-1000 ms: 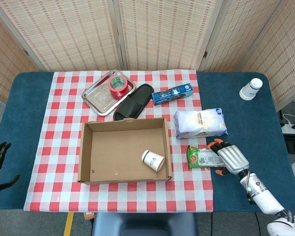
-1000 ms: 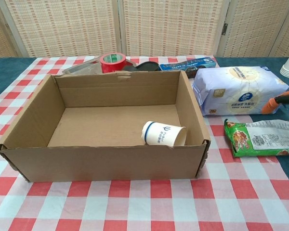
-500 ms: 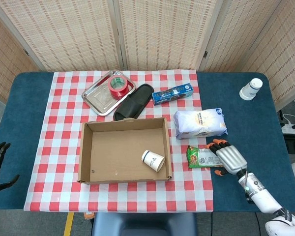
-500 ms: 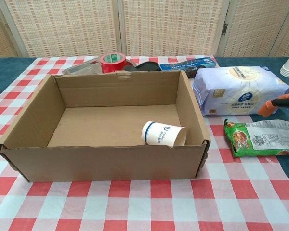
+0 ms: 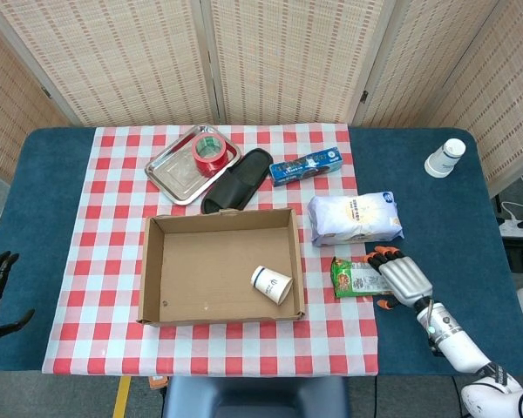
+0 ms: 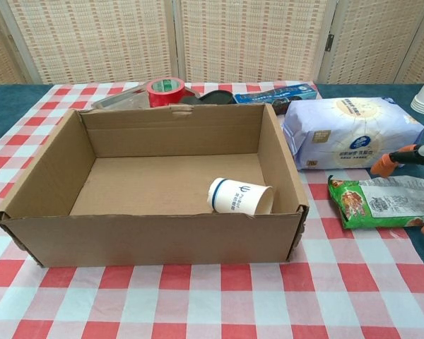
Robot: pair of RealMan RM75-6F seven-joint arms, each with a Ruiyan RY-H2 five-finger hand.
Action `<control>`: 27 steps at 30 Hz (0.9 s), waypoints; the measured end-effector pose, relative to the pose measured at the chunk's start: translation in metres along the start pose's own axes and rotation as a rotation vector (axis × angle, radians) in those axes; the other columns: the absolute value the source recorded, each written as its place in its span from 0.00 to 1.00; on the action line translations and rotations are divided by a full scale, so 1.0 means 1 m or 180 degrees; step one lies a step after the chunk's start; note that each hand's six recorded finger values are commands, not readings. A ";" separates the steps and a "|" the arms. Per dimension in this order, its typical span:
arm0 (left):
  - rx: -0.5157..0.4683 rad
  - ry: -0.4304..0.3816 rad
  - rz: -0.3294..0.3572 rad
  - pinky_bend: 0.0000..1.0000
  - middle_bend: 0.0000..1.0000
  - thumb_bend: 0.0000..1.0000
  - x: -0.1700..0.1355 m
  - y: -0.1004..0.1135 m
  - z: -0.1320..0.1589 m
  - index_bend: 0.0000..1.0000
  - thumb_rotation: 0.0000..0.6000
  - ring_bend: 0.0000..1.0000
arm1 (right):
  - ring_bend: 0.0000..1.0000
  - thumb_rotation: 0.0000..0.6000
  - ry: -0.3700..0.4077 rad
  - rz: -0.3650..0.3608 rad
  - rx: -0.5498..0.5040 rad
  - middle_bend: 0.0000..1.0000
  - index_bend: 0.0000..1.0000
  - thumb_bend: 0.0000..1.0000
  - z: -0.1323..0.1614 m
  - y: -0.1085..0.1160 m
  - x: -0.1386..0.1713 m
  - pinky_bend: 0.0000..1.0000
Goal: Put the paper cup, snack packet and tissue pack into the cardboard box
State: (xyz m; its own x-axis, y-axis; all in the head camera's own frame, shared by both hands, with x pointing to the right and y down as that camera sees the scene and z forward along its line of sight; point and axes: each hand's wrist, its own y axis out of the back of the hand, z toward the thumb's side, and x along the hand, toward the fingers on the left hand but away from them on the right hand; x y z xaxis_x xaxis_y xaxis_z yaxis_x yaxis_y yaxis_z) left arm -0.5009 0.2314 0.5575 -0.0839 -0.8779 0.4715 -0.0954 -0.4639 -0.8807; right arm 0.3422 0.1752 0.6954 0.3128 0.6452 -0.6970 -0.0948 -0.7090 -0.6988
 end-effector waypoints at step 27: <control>-0.0020 0.0014 -0.0003 0.04 0.00 0.21 0.001 0.000 -0.002 0.00 1.00 0.00 | 0.25 1.00 -0.0049 -0.0110 -0.0022 0.27 0.48 0.06 0.001 -0.010 -0.013 0.45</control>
State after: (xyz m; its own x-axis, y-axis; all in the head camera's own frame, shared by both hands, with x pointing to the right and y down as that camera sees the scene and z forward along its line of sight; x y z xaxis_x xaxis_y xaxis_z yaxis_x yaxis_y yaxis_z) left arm -0.5029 0.2307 0.5582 -0.0883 -0.8769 0.4724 -0.1017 -0.4639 -0.8800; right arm 0.3385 0.1739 0.7119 0.3012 0.6736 -0.6749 -0.0776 -0.6881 -0.7214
